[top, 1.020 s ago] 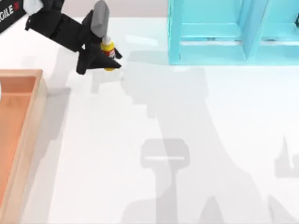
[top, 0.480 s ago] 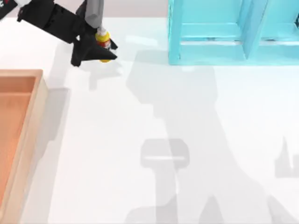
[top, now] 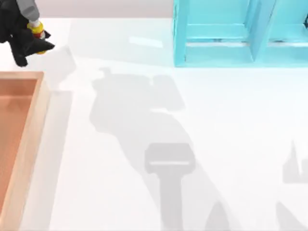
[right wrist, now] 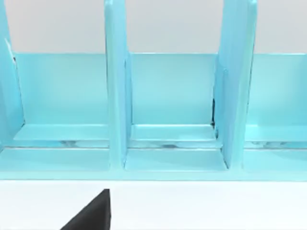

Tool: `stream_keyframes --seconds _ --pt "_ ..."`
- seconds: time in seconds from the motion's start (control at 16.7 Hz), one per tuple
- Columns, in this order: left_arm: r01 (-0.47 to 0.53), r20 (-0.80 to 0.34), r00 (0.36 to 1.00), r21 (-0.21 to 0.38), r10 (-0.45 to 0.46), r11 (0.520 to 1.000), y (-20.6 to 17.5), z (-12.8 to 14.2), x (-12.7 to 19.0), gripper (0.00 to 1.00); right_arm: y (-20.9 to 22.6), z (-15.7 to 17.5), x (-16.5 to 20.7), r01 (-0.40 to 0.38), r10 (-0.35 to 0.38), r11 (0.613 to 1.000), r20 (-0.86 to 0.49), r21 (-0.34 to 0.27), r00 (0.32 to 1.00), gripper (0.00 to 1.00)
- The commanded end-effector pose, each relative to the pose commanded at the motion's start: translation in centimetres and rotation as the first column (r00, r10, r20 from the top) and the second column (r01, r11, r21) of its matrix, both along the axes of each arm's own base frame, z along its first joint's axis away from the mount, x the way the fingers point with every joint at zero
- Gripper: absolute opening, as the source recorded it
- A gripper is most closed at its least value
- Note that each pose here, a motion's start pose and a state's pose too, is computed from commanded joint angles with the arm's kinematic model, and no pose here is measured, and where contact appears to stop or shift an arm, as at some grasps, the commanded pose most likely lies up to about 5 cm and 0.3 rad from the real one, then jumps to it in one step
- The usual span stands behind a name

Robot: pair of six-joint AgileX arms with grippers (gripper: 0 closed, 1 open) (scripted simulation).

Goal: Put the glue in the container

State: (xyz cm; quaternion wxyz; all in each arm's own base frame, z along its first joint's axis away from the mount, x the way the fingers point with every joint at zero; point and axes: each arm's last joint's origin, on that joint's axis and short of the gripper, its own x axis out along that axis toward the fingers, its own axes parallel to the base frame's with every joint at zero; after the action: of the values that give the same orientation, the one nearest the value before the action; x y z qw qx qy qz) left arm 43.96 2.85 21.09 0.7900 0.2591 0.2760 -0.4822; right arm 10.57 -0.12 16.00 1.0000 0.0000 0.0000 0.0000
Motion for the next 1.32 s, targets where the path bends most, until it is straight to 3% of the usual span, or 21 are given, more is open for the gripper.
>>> stream_keyframes --seconds 0.18,0.3,0.48,0.66,0.84,0.96,1.08,1.32 --pt "-0.248 -0.018 0.969 0.016 0.248 0.969 4.0 0.4 -5.4 0.0 0.0 0.0 0.0 0.0 0.0 1.0 0.0 0.0 1.0 1.0" --pt "-0.411 -0.038 0.911 0.014 0.411 0.912 5.8 0.2 -9.6 0.0 0.0 0.0 0.0 0.0 0.0 1.0 0.0 0.0 1.0 1.0" --pt "-0.624 -0.062 0.78 -0.006 0.623 0.781 7.3 -0.3 -15.7 0.0 0.0 0.0 0.0 0.0 0.0 1.0 0.0 0.0 1.0 1.0" --pt "-0.775 -0.079 0.631 -0.047 0.771 0.63 7.5 -0.9 -20.7 0.0 0.0 0.0 0.0 0.0 0.0 1.0 0.0 0.0 1.0 1.0" --pt "-0.859 -0.081 0.51 -0.102 0.856 0.502 7.2 -1.2 -24.2 0.0 0.0 0.0 0.0 0.0 0.0 1.0 0.0 0.0 1.0 1.0" --pt "-0.886 -0.085 0.457 -0.126 0.886 0.445 7.0 -1.4 -25.5 0.0 0.0 0.0 0.0 0.0 0.0 1.0 0.0 0.0 1.0 1.0" --pt "-0.898 -0.087 0.431 -0.136 0.898 0.418 6.9 -1.6 -26.0 0.0 0.0 0.0 0.0 0.0 0.0 1.0 0.0 0.0 1.0 1.0" --pt "-0.896 -0.089 0.437 -0.133 0.895 0.424 6.8 -1.6 -25.9 0.0 0.0 0.0 0.0 0.0 0.0 1.0 0.0 0.0 1.0 1.0"
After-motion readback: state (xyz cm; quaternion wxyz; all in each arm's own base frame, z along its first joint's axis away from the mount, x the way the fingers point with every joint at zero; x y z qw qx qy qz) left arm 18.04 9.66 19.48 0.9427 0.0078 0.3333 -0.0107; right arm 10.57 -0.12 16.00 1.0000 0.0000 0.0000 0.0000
